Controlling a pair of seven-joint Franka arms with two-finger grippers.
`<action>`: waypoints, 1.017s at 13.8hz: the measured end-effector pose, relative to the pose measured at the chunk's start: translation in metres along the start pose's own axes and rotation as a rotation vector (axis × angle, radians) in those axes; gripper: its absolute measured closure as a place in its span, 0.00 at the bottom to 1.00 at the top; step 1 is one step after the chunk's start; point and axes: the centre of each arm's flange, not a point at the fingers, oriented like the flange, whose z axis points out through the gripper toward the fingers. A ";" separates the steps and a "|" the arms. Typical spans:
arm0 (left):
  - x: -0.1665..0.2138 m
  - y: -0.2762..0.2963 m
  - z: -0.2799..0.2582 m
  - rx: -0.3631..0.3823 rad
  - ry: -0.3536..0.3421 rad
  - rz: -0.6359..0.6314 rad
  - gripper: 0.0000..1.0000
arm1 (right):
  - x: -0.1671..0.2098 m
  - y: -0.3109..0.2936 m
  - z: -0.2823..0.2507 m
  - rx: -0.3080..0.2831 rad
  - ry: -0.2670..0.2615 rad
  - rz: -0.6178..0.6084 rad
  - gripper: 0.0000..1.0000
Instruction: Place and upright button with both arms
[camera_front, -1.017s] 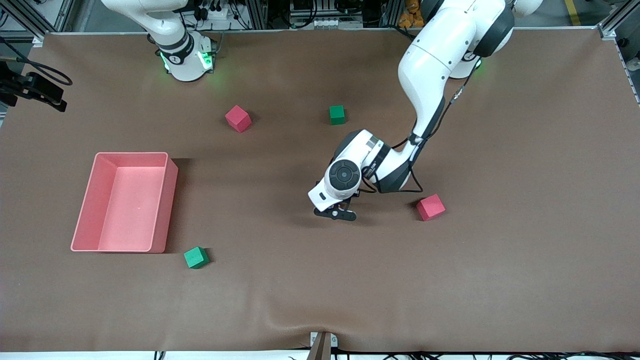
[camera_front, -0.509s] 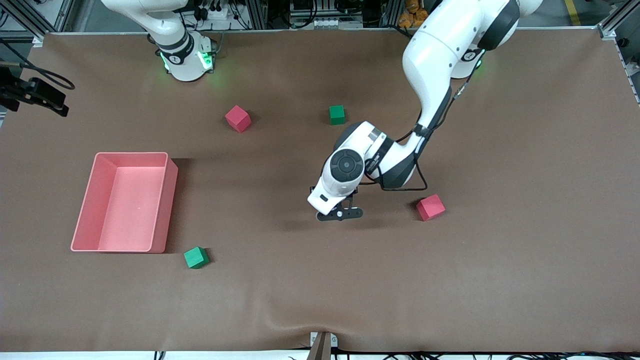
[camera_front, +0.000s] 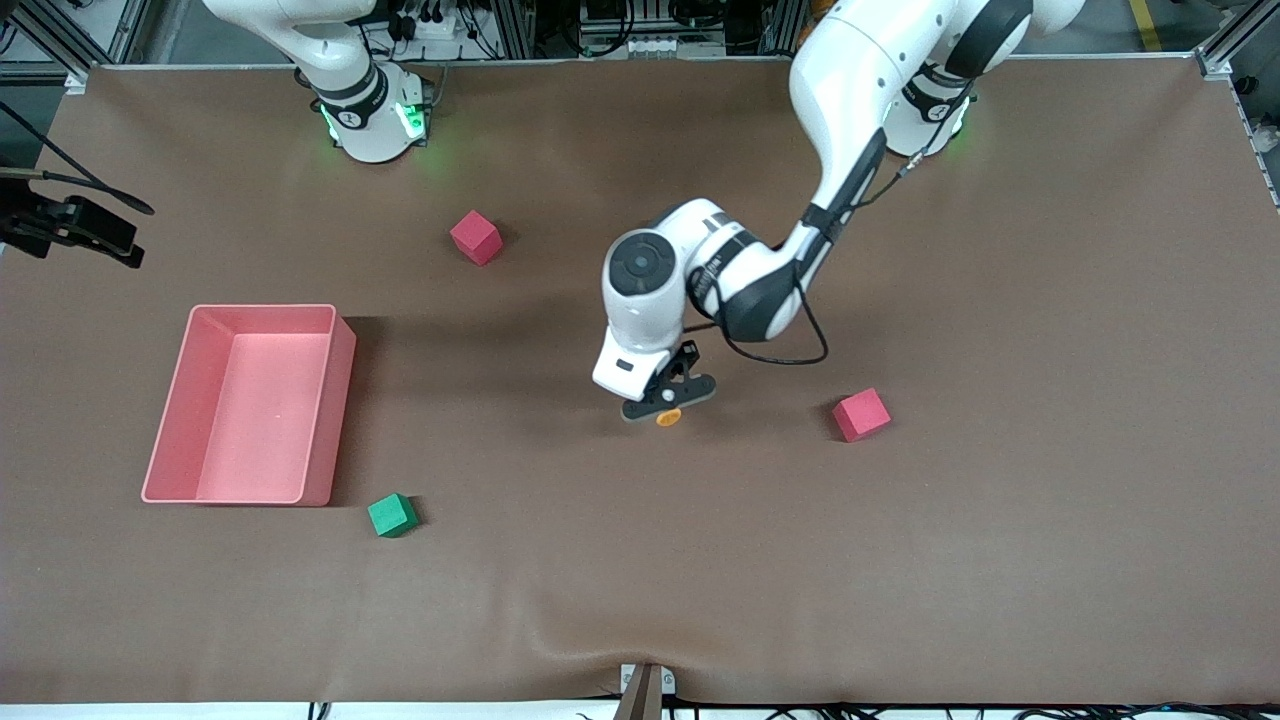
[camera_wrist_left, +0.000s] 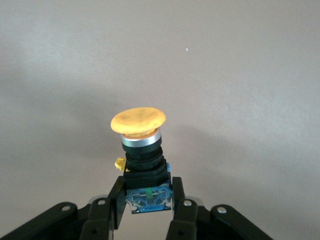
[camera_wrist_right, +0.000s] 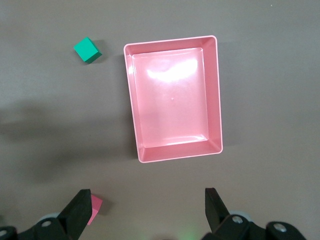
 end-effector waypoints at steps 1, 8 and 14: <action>-0.009 0.004 0.000 0.016 0.052 -0.022 0.59 | 0.000 0.003 0.000 0.001 0.001 0.005 0.00; -0.081 0.030 0.025 0.045 0.434 -0.120 0.59 | 0.001 0.004 -0.001 0.002 0.008 0.007 0.00; -0.117 0.033 0.087 0.051 0.703 -0.054 0.59 | 0.001 0.004 -0.001 0.003 0.008 0.007 0.00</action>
